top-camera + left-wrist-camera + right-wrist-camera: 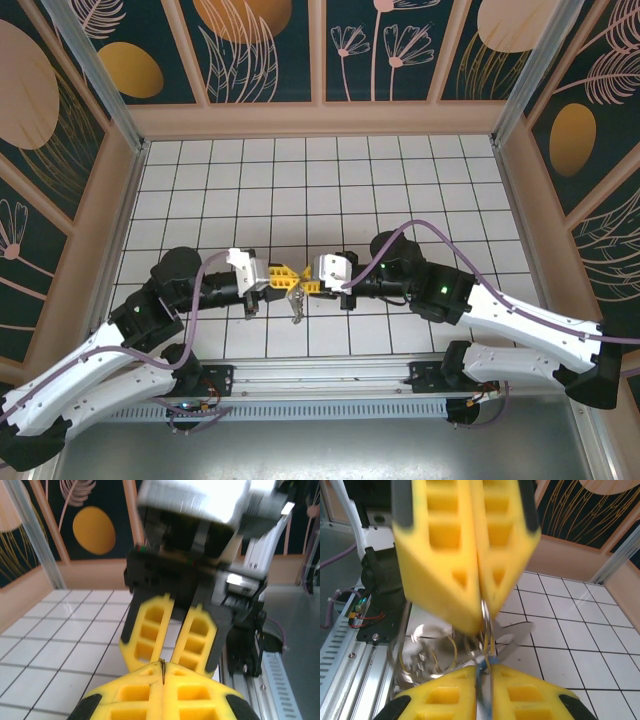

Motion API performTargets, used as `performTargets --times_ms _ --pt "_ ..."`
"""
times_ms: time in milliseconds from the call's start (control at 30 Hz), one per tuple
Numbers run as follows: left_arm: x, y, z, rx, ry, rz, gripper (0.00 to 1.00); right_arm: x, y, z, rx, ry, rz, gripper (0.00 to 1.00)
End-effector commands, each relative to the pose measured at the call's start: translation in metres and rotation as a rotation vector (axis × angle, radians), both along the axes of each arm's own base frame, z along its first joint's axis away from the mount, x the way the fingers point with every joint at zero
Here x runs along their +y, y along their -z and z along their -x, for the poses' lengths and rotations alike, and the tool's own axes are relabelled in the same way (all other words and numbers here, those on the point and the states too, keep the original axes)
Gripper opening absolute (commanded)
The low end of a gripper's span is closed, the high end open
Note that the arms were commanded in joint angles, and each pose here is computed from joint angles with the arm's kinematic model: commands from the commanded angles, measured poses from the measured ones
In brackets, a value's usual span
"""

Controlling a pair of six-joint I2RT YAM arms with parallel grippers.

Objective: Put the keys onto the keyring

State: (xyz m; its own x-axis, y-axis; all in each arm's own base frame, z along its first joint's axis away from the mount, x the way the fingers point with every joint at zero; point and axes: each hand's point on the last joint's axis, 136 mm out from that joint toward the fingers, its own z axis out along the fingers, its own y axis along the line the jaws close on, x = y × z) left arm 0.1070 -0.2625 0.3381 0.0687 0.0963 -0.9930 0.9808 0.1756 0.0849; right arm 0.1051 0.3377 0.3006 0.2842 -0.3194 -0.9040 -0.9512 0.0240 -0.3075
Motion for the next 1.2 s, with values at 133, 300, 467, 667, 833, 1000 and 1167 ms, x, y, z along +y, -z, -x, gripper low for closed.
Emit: performTargets --times_ms 133,300,467,667,833,1000,1167 --pt "0.0 -0.025 0.012 -0.022 0.057 0.123 0.0 -0.007 -0.015 0.007 -0.029 -0.021 -0.077 0.13" --pt "0.001 -0.025 0.012 -0.025 0.051 0.132 0.0 -0.008 -0.015 0.005 -0.031 -0.003 -0.082 0.14" --pt "0.0 -0.024 0.011 -0.019 0.052 0.136 0.0 -0.013 -0.018 0.011 -0.034 -0.018 -0.119 0.12" --pt "-0.001 -0.026 0.015 -0.02 0.08 0.16 0.0 -0.012 -0.013 0.007 -0.028 -0.004 -0.101 0.0" --pt "-0.005 -0.033 0.023 -0.02 0.144 0.195 0.0 -0.007 -0.008 0.004 -0.016 0.0 -0.075 0.0" --pt "-0.006 -0.033 0.025 -0.015 0.161 0.2 0.0 -0.003 -0.004 0.0 -0.01 0.016 -0.057 0.0" --pt "-0.004 -0.032 0.022 -0.021 0.13 0.188 0.0 -0.009 -0.008 -0.005 -0.03 0.052 -0.075 0.12"
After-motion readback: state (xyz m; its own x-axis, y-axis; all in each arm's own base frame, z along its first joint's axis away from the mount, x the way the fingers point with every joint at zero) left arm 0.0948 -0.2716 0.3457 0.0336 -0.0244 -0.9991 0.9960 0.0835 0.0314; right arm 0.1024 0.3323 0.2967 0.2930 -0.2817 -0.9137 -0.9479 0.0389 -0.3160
